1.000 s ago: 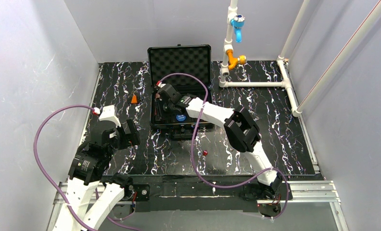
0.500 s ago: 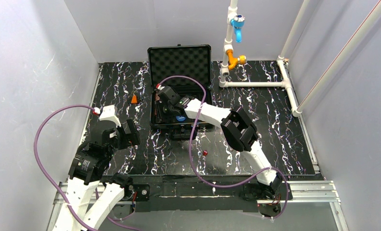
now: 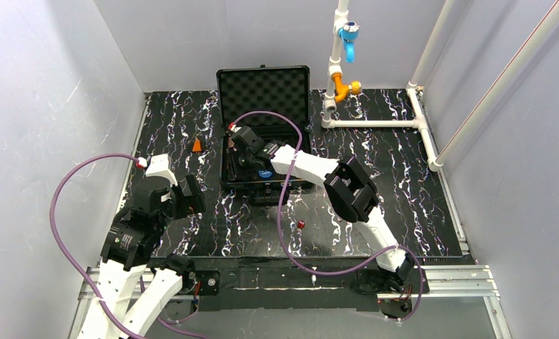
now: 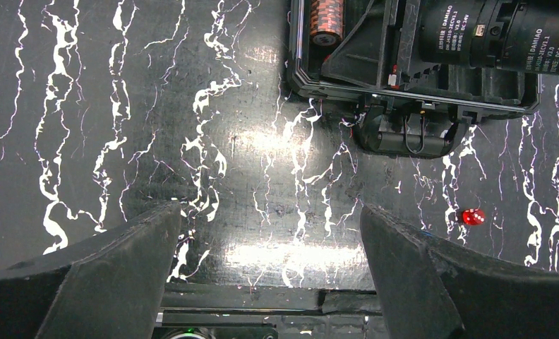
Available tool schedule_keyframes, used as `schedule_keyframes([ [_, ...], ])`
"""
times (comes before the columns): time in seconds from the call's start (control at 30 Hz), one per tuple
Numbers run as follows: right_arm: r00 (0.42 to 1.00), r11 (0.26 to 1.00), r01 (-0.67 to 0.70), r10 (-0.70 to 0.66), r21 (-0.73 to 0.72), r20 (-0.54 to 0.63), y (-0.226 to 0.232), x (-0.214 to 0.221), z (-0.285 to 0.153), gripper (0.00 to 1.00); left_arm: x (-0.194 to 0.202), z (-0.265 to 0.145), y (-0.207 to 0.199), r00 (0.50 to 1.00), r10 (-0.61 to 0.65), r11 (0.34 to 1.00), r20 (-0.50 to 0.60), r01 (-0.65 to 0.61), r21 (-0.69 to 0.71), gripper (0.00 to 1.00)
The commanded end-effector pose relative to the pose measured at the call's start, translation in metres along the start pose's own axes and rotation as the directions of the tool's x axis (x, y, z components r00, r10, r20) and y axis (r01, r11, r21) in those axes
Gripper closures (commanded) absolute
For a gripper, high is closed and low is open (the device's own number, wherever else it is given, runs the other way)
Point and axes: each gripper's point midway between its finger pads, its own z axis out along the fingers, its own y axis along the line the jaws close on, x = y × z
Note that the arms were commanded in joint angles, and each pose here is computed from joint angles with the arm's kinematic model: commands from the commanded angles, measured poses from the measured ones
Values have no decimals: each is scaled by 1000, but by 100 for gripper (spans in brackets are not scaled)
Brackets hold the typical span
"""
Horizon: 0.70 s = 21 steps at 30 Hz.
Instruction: Pack up texas hold em set
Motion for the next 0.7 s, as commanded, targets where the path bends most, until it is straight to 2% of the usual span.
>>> schedule_keyframes([
  [0.0, 998, 999, 24, -21, -49, 57, 12, -22, -4, 80, 2, 2, 2, 1000, 14, 1000, -13, -14, -7, 2],
  [0.37, 998, 998, 26, -23, -54, 67, 13, -28, -6, 53, 2, 1, 2, 1000, 13, 1000, -12, -13, -8, 2],
  [0.67, 996, 997, 52, -46, -64, 82, 18, -36, -17, 49, 2, 2, 1, 1000, 14, 1000, -16, -14, -5, 2],
])
